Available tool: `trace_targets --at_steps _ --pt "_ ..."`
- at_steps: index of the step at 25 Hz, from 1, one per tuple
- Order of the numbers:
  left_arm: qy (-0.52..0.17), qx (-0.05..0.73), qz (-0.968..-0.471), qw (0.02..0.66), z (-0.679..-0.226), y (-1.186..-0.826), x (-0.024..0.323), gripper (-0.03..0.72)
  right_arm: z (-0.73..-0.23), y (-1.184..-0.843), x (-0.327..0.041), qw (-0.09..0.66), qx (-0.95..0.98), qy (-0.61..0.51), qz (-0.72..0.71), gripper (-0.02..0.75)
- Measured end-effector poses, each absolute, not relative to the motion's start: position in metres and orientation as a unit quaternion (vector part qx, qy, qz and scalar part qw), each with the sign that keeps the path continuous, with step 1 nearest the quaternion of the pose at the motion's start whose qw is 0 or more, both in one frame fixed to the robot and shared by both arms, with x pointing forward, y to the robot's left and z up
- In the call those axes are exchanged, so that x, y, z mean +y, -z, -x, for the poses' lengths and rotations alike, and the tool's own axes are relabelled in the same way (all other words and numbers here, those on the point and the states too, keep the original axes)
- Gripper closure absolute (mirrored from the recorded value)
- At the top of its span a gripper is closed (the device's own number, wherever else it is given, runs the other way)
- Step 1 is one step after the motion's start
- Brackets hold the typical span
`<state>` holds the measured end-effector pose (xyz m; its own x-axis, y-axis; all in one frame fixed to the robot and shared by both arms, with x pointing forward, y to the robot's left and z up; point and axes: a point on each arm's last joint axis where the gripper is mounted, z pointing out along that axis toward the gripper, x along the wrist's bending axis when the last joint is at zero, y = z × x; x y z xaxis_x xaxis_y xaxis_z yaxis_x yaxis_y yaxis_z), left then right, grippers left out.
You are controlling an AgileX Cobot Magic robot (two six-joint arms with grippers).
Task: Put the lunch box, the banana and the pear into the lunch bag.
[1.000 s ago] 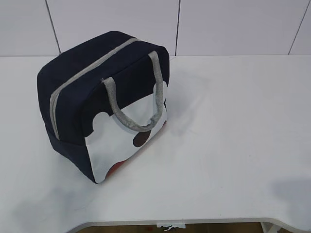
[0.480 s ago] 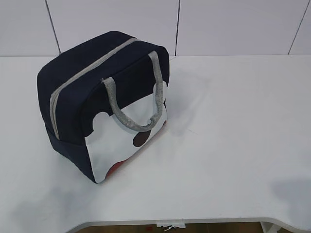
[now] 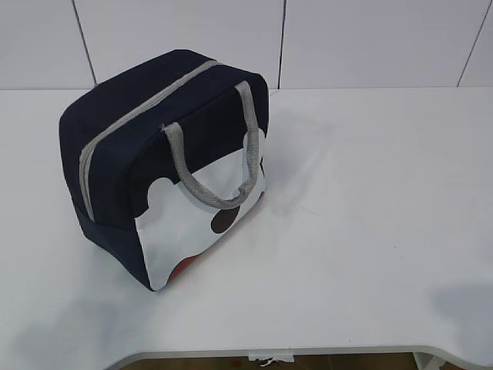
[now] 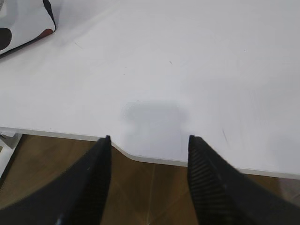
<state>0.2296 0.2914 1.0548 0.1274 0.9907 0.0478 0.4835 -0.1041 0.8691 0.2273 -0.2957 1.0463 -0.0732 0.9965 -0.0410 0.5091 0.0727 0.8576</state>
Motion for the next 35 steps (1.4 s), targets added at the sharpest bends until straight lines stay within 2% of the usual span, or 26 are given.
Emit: trace_targets --at_steps 17,24,35 --pt "-0.346 0.562 -0.656 0.367 -0.2296 -1.0549 0.2910 0.448 -0.2273 -1.0463 -0.2957 0.349 0.644 -0.349 -0.585 0.322" --pt "-0.329 0.594 -0.624 0.387 -0.2300 -1.0556 0.2909 0.448 -0.2273 -1.0463 -0.2957 0.349 0.644 -0.349 -0.585 0.322" --pt "-0.328 0.596 -0.621 0.390 -0.2302 -1.0559 0.2910 0.448 -0.2273 -1.0463 -0.2957 0.349 0.644 -0.349 -0.585 0.322"
